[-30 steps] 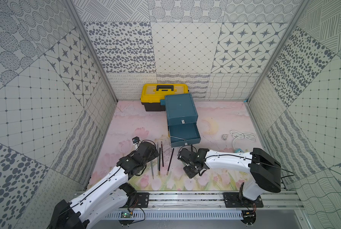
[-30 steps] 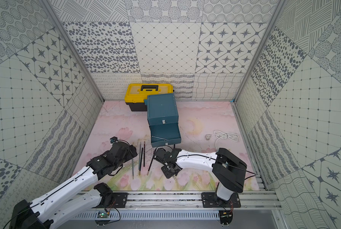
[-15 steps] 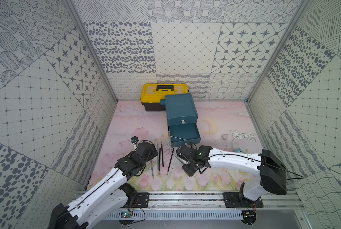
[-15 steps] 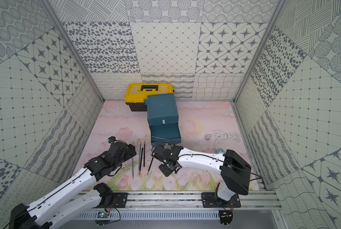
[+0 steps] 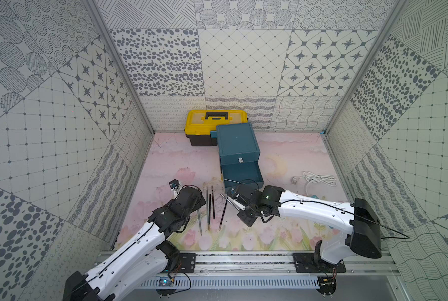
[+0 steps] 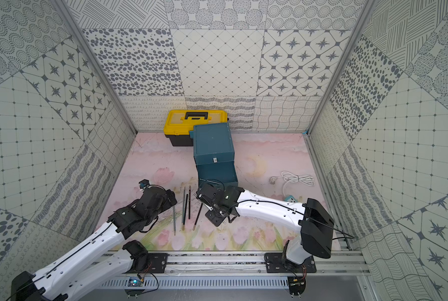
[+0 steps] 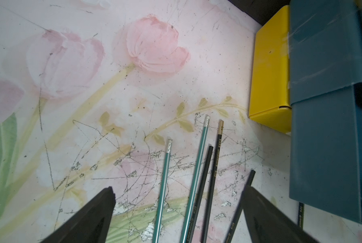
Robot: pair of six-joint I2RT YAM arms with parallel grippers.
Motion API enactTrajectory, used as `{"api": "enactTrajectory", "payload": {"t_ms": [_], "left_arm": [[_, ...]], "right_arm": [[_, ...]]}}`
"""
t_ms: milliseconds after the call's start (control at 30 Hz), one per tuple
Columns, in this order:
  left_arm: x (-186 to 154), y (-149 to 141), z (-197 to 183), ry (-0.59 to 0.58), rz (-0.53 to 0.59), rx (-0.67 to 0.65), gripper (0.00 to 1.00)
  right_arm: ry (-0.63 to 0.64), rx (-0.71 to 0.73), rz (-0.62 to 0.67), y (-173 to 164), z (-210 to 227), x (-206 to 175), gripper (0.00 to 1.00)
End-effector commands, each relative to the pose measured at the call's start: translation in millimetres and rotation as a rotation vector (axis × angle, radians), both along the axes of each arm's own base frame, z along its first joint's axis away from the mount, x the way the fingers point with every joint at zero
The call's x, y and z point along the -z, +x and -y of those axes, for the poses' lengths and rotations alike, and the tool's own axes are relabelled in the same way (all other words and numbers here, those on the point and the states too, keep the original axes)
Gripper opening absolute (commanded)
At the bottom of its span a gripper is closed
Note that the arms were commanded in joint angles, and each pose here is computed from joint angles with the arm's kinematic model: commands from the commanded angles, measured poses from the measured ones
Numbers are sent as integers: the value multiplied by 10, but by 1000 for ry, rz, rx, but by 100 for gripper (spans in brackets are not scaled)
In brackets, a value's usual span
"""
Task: Please place the pencils in the drawer according to their color
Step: Pick up the pencil from the center of the board, then place the pencil in the drawer.
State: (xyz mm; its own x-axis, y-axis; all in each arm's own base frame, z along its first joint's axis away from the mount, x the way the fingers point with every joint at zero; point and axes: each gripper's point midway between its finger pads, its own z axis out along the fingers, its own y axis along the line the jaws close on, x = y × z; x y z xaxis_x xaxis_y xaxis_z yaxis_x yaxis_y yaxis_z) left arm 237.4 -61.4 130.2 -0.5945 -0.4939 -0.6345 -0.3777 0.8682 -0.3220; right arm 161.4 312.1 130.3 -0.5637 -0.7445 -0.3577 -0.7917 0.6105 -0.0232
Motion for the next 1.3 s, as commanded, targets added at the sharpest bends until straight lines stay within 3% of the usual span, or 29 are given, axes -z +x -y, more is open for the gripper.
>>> {"api": "enactTrajectory", "payload": {"t_ms": [0,233,600,933,1267], "left_arm": [[-39,-15,-97,42,7,-22,99],[-28,-25,-99,35,11,-23,99],[-11,2,-27,2,27,1,99],[8,13,22,-21,28,14,99],[6,25,48,-30,31,22,99]], "right_arm": [[41,-39,88,110,-66,-308,0],[84,-58,182,300,-121,-682,0],[73,-37,313,878,94,-1035,0],[50,-118,372,1260,201,-1135,0],[20,-158,351,1497,223,-888,0]]}}
